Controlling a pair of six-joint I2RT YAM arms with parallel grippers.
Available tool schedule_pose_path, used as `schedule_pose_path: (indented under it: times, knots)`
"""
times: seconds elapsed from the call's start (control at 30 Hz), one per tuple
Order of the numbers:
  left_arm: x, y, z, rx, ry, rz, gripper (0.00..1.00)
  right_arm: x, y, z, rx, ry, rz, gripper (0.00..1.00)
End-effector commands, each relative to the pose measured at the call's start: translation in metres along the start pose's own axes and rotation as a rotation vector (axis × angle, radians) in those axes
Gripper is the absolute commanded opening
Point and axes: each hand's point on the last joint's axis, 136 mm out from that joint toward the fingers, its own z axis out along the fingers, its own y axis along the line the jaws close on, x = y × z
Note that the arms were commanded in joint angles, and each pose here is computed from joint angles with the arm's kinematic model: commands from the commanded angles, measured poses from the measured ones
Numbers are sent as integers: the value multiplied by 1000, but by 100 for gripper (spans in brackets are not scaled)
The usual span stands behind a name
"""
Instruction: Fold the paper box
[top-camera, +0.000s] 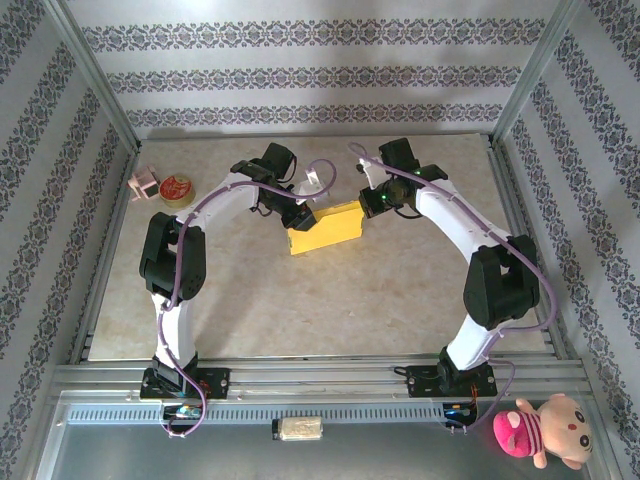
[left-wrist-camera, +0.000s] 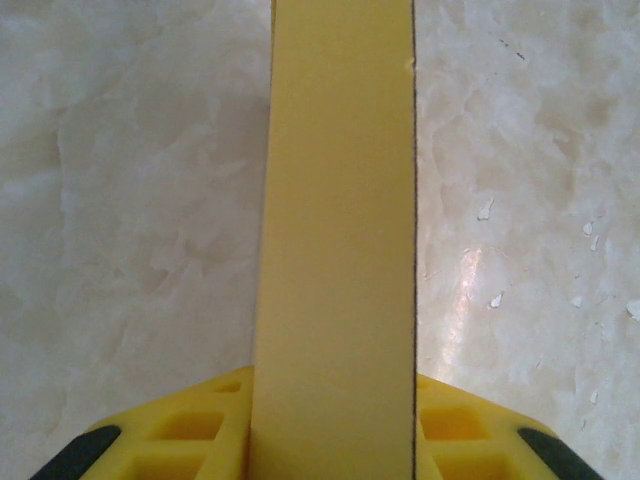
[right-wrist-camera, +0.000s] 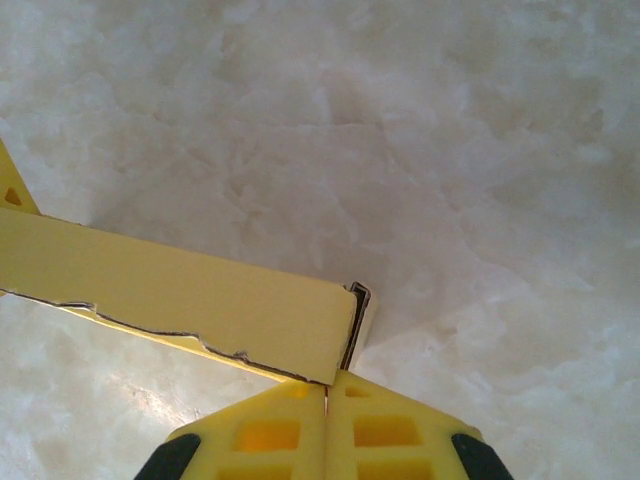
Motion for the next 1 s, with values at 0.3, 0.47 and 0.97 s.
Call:
schedule_pose_path:
  times: [0.3,0.47,0.97]
  knots:
    - [-13,3,3,-78,-48,-23,35,17,24,18,-44,75,-62,4]
    - [-48,8,-23,-165,-236,-64,49,13,25,15,-49,61,-61,4]
    - [-69,18,-82,-330,-392,-209,60,13,25,15,-45,56,-62,4]
